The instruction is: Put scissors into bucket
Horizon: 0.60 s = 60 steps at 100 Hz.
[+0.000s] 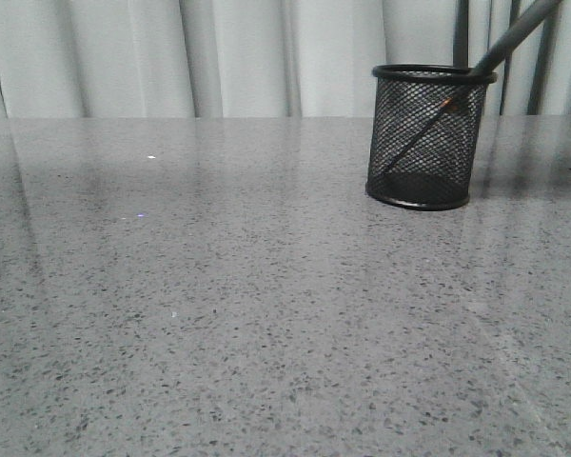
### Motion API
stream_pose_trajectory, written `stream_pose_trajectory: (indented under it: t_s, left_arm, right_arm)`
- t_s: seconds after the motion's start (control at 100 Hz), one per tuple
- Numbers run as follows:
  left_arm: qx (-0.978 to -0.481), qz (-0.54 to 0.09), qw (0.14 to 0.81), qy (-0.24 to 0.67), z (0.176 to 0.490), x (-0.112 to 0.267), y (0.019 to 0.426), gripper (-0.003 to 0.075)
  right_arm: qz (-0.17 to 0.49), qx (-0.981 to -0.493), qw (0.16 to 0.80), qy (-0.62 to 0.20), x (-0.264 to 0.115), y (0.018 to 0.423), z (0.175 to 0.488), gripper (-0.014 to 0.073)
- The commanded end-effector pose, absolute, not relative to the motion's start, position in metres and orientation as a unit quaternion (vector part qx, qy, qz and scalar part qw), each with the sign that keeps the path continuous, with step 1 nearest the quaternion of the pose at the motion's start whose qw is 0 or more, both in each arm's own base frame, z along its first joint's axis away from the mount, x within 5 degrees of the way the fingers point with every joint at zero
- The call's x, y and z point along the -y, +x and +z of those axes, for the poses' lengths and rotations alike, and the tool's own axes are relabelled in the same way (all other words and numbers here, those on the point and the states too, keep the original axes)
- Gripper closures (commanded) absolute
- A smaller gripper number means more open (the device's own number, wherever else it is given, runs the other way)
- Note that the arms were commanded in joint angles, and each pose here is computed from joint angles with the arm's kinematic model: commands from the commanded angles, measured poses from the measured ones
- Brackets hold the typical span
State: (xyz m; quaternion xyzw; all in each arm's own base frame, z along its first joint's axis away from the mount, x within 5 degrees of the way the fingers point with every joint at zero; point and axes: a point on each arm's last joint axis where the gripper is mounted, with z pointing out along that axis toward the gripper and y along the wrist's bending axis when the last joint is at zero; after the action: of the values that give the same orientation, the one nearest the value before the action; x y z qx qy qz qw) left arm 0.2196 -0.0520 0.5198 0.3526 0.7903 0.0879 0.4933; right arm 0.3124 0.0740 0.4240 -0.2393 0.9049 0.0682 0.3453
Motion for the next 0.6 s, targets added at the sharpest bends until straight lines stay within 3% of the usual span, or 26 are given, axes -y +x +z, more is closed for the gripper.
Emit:
stream_pose_trajectory:
  t_s: [0.0,0.27,0.34,0.43,0.55,0.59]
  left_arm:
    - [-0.767,0.089,0.540,0.335,0.537,0.050,0.211,0.0263]
    - [-0.768,0.091,0.538,0.335,0.536,0.050,0.211,0.0265]
    - [-0.770,0.089,0.538,0.333,0.536,0.050,0.211,0.0295]
    - [-0.772,0.081,0.542,0.322,0.538,0.049,0.208,0.0400]
    - [-0.769,0.070,0.551,0.316,0.541,0.049,0.201,0.0606]
    - [-0.768,0.068,0.553,0.315,0.542,0.049,0.199,0.0690]
  right_arm:
    - [0.063,-0.879,0.417,-0.222,-0.067,0.296,0.463,0.0356]
    - [0.077,-0.845,0.489,-0.203,-0.064,0.272,0.498,0.0358]
    - [0.088,-0.840,0.502,-0.187,-0.063,0.266,0.505,0.0379]
    - [0.105,-0.827,0.522,-0.180,-0.064,0.257,0.513,0.0482]
    - [0.124,-0.799,0.565,-0.163,-0.064,0.247,0.518,0.0669]
    - [0.129,-0.787,0.582,-0.155,-0.063,0.242,0.519,0.0659]
